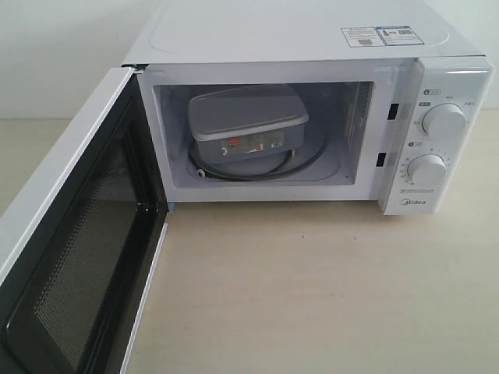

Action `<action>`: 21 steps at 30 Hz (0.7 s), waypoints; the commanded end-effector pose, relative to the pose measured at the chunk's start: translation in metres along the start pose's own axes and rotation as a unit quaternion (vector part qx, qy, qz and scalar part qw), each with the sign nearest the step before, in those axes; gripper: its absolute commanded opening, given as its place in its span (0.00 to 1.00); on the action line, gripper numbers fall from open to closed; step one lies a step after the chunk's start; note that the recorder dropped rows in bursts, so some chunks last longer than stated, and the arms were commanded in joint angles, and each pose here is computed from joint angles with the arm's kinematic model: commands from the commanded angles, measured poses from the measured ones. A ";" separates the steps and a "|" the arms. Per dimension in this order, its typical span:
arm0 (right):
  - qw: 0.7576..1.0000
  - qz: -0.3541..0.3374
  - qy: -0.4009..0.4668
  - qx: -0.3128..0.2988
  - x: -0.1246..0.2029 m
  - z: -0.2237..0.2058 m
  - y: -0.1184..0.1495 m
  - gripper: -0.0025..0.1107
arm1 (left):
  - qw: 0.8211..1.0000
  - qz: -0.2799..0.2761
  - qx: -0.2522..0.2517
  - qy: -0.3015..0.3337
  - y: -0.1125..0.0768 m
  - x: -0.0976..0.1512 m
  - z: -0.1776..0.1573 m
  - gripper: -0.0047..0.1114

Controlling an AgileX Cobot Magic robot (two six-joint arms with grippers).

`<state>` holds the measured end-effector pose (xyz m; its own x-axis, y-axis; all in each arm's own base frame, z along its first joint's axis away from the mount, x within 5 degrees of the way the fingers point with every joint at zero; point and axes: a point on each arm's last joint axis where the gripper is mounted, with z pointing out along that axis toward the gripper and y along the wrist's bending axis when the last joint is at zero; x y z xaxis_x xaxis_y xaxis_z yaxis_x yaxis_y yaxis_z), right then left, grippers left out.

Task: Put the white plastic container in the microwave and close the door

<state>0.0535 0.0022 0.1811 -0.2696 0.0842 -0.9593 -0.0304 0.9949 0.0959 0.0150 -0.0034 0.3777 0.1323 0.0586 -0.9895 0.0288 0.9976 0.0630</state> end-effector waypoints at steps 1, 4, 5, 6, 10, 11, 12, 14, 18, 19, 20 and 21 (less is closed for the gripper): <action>1.000 -0.003 -0.005 0.002 -0.001 0.000 0.000 0.02 | 0.985 0.016 0.042 0.169 -0.003 0.006 0.050 0.07; 1.000 -0.003 -0.005 0.002 -0.001 0.000 0.000 0.02 | 0.961 0.055 0.070 0.261 -0.005 0.014 0.082 0.07; 1.000 -0.003 -0.005 0.002 -0.001 0.000 0.000 0.02 | 0.954 0.074 0.080 0.281 -0.005 0.017 0.092 0.07; 1.000 -0.003 -0.005 0.002 -0.001 0.000 0.000 0.02 | 0.948 0.089 0.086 0.293 -0.005 0.020 0.100 0.07; 1.000 -0.003 -0.005 0.002 -0.001 0.000 0.000 0.02 | 0.923 0.134 0.114 0.343 -0.006 0.038 0.124 0.07; 1.000 -0.003 -0.005 0.002 -0.001 0.000 0.000 0.02 | 0.919 0.136 0.117 0.350 -0.006 0.041 0.128 0.07; 1.000 -0.003 -0.005 0.002 -0.001 0.000 0.000 0.02 | 0.915 0.141 0.121 0.358 -0.007 0.044 0.132 0.07; 1.000 -0.003 -0.005 0.002 -0.001 0.000 0.000 0.02 | 0.906 0.155 0.131 0.372 -0.007 0.051 0.140 0.07; 1.000 -0.003 -0.005 0.002 -0.001 0.000 0.000 0.02 | 0.881 0.195 0.163 0.399 -0.009 0.066 0.152 0.07; 1.000 -0.003 -0.005 0.002 -0.001 0.000 0.000 0.02 | 0.873 0.204 0.176 0.407 -0.009 0.069 0.154 0.07; 1.000 -0.003 -0.005 0.002 -0.001 0.000 0.000 0.02 | 0.869 0.209 0.188 0.408 -0.011 0.071 0.156 0.07; 1.000 -0.003 -0.005 0.002 -0.001 0.000 0.000 0.02 | 0.867 0.209 0.198 0.408 -0.013 0.073 0.157 0.07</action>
<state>0.0535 0.0021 0.1811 -0.2694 0.0824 -0.9595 -0.0303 0.9951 0.0939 0.1753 -0.0119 0.3302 -0.5460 0.5362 -0.6437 0.4360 0.8380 0.3282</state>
